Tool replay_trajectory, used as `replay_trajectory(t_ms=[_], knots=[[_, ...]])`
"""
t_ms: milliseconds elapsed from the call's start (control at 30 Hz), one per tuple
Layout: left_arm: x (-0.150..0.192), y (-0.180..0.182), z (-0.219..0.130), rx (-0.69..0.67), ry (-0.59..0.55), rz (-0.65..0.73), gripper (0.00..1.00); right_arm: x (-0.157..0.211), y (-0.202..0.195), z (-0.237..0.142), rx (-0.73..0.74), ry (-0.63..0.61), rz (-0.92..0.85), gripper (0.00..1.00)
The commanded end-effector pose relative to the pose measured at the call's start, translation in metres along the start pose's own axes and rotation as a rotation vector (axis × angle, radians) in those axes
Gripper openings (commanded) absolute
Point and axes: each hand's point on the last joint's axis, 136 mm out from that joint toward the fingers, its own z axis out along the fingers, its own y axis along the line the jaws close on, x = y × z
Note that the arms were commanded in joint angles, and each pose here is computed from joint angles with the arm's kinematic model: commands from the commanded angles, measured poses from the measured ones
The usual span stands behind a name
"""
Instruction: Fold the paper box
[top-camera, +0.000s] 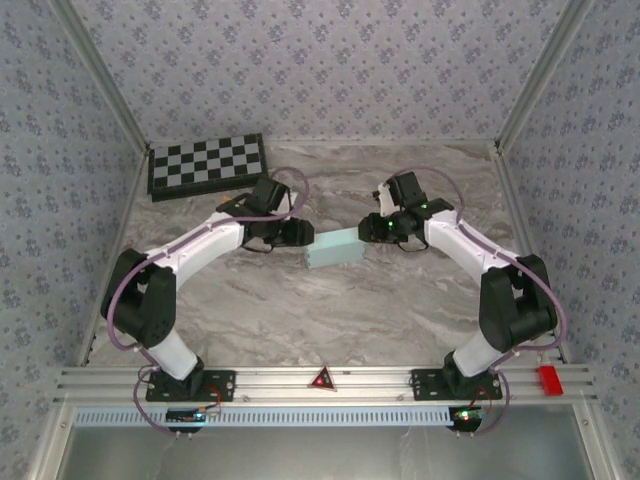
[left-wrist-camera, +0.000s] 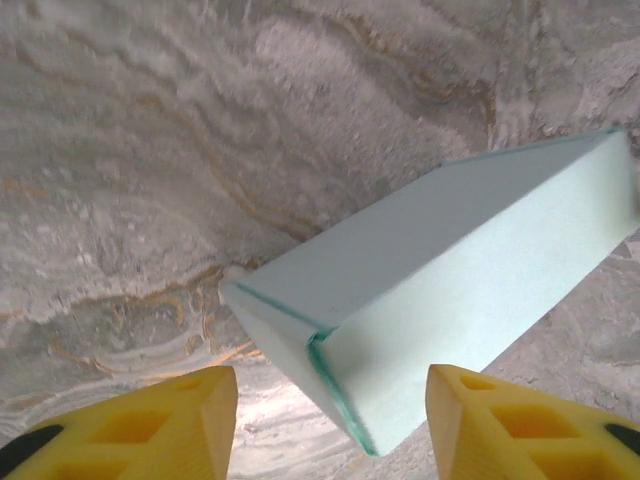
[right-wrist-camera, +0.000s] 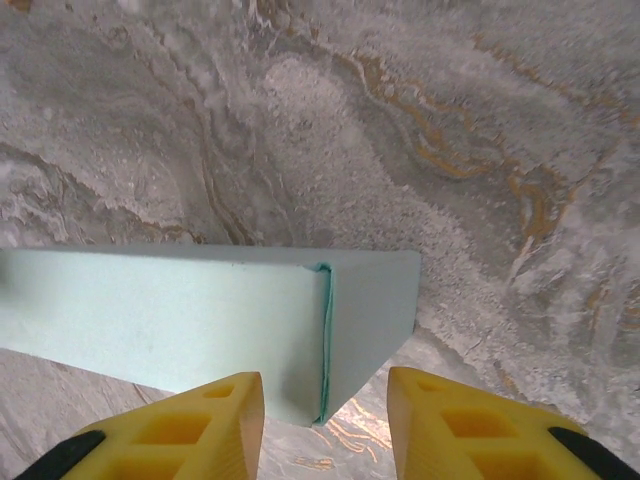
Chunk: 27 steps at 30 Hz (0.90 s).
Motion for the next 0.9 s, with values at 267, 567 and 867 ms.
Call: replay_trajectory(t_ms=[267,567,867], knots=[[-0.029,-0.033,-0.025,-0.063,-0.102,0.413,0.77,-0.004,-0.011,-0.046,0.050,-0.124,-0.035,0.42],[-0.016,-0.072,-0.013,0.075,-0.120,0.984,0.78,0.022,-0.033,-0.056,0.048,-0.162,0.032,0.43],[0.003,-0.073,0.017,0.170,0.029,1.238,0.79,0.030,-0.037,-0.062,0.046,-0.179,0.060,0.43]])
